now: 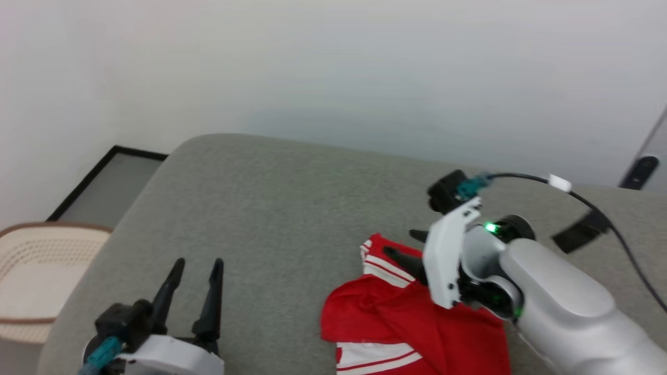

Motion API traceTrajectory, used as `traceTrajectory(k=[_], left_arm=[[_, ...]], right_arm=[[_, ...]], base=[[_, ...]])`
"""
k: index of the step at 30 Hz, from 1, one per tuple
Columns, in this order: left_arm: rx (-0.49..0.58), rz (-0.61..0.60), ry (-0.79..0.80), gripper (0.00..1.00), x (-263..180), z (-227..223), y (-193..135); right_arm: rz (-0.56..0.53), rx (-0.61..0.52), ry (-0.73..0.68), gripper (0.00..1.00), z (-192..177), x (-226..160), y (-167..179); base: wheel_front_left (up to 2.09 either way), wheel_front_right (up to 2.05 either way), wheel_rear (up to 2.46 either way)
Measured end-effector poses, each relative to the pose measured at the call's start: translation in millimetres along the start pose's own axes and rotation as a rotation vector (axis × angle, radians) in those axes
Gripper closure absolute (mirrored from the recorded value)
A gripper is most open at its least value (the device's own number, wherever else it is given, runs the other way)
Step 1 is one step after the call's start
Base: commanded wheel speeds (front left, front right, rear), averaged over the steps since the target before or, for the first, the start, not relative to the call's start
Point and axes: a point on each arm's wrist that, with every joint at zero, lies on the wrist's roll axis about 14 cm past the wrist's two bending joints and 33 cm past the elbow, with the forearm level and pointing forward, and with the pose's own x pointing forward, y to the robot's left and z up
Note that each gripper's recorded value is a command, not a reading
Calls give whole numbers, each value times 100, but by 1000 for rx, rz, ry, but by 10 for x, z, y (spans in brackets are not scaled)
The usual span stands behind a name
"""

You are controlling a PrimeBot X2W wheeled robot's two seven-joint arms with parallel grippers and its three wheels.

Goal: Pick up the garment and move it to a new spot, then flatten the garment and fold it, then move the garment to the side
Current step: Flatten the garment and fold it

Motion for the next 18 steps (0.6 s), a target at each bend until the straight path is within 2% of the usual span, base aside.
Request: traceTrajectory(k=[6, 10, 14, 18], left_arm=[[13, -12, 2, 0, 43, -37, -89], [43, -15, 13, 0, 80, -90, -153], [72, -56, 11, 0, 143, -116, -334], [86, -107, 29, 0, 163, -211, -556]], right_arm=[[-83, 22, -230, 0, 145, -411, -361], [-160, 32, -347, 0, 114, -702, -605], [-261, 55, -450, 0, 2, -1016, -887], [-329, 101, -519, 0, -211, -1220, -1011]], base=[[0, 0, 0], [0, 0, 0], [0, 0, 0], [0, 0, 0]])
